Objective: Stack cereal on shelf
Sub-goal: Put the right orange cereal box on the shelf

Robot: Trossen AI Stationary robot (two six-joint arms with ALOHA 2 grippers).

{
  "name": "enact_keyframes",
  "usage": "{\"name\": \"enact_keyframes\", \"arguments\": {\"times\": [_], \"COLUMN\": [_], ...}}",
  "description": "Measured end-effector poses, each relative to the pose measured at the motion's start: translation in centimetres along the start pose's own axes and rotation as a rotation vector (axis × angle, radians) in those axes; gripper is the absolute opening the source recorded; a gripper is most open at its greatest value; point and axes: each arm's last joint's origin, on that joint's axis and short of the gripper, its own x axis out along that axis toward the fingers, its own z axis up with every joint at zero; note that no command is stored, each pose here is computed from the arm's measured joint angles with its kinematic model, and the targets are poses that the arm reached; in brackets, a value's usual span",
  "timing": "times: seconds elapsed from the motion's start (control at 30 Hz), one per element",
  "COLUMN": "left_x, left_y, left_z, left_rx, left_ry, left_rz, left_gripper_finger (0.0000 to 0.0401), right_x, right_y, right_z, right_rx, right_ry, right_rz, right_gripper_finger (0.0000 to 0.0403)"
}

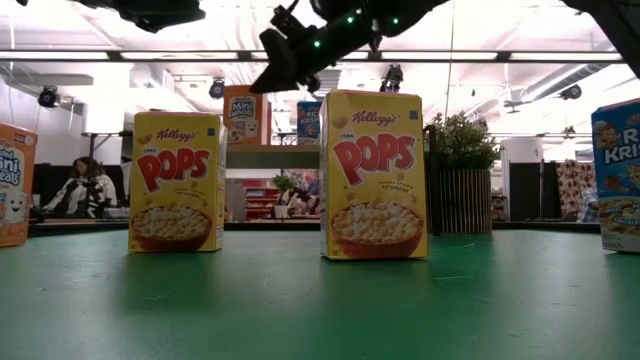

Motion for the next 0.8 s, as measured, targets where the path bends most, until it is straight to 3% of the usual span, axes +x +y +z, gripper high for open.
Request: {"name": "enact_keyframes", "arguments": {"times": [0.8], "left_x": [0.1], "left_y": [-0.1], "left_z": [-0.1], "left_rx": [0.008], "left_ry": [0.013], "left_rz": [-0.004], "left_gripper_finger": [0.0208], "right_x": [1.2], "right_y": [-1.9], "right_z": [-1.1], "right_rx": [-0.002], "right_ry": [-0.036], "right_rz": [-0.053], "right_gripper_finger": [0.0012]}}
